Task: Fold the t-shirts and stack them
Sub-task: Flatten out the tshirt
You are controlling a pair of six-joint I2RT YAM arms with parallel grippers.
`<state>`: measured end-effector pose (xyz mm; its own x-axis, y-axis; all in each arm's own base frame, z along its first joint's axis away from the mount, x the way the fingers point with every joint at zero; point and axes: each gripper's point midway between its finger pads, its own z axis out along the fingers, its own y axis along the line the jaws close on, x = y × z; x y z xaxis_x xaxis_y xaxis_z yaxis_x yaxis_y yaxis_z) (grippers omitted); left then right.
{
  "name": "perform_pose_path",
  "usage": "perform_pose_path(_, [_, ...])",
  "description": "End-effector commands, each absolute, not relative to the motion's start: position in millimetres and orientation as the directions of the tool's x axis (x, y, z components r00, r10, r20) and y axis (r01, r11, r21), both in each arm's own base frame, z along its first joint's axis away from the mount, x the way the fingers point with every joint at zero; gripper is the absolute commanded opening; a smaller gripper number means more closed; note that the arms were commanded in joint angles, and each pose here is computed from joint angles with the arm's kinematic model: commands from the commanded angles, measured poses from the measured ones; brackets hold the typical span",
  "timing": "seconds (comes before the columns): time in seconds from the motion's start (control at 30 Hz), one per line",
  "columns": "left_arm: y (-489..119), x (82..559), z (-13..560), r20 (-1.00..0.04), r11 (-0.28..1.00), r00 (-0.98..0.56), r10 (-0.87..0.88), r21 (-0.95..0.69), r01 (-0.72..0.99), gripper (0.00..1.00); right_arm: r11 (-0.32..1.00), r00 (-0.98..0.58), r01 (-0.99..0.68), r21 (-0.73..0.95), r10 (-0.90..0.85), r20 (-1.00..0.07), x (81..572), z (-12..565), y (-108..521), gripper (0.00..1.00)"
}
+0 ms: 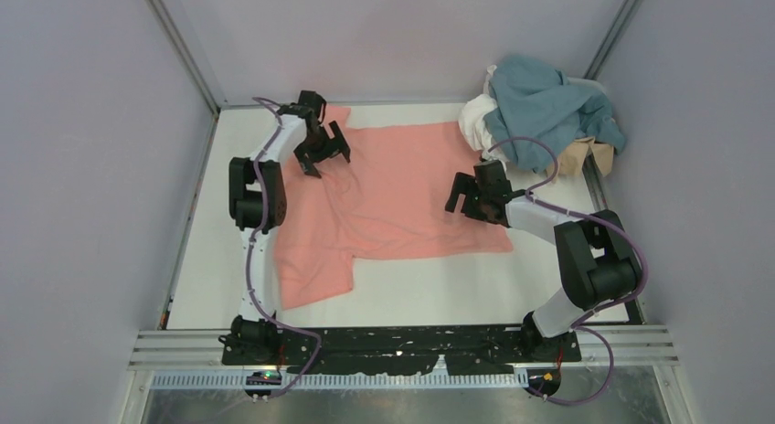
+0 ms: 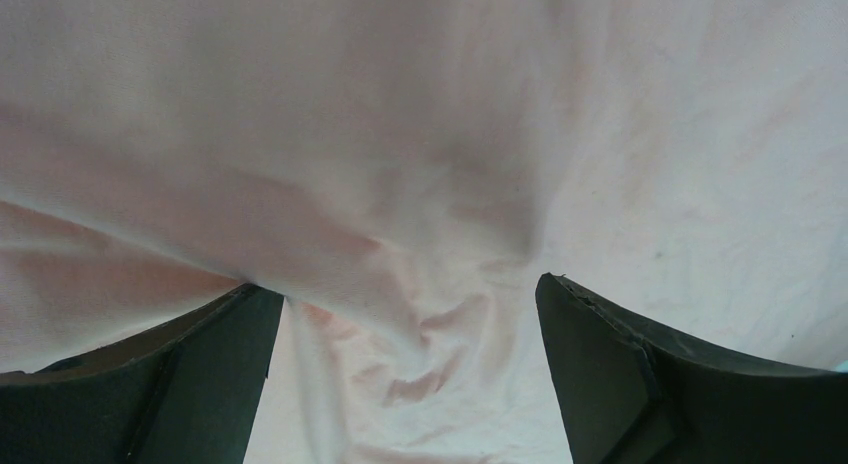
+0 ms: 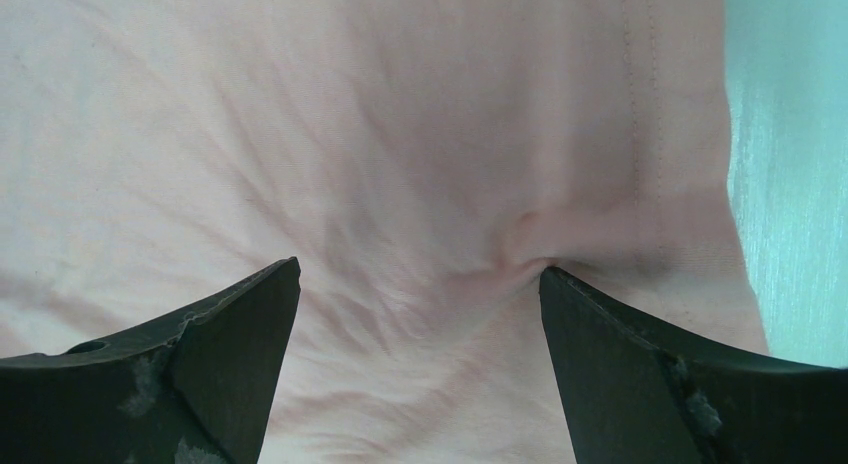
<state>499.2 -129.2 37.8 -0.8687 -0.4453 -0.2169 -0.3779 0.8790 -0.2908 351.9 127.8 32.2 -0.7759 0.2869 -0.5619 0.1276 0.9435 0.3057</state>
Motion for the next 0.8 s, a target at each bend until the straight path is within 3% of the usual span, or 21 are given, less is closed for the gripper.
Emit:
perform_pose_path(0.0, [-129.1,511.4,49.1,-0.227,0.875,-0.867,-0.443,-0.319,-0.364,1.00,0.944,-0.816,0.169,0.284,0.295,-0.496,338.6,13.0,120.4,0.95])
perform_pose_path(0.17, [-128.3,502.9,80.8,-0.275,0.883,-0.862,-0.425,-0.336,-0.327,1.00,0.942,-0.788,0.145,0.304,0.296,-0.540,345.9,33.9,121.5,0.95])
perform_pose_path(0.33, [-120.6,459.4,118.4,-0.380,0.912,-0.841,-0.384,-0.294,-0.284,1.00,0.938,-0.732,0.123,0.324,0.306,-0.608,343.5,67.3,116.9,0.95])
perform_pose_path(0.47, [-106.6,396.9,145.2,-0.463,0.923,-0.801,-0.379,-0.243,-0.297,1.00,0.945,-0.708,0.145,0.293,0.306,-0.636,317.2,76.1,99.6,0.95])
perform_pose_path(0.77, [-71.2,202.3,72.2,-0.338,0.886,-0.823,-0.457,-0.084,-0.457,1.00,0.938,-0.702,0.200,0.283,0.338,-0.627,269.8,66.3,79.7,0.95])
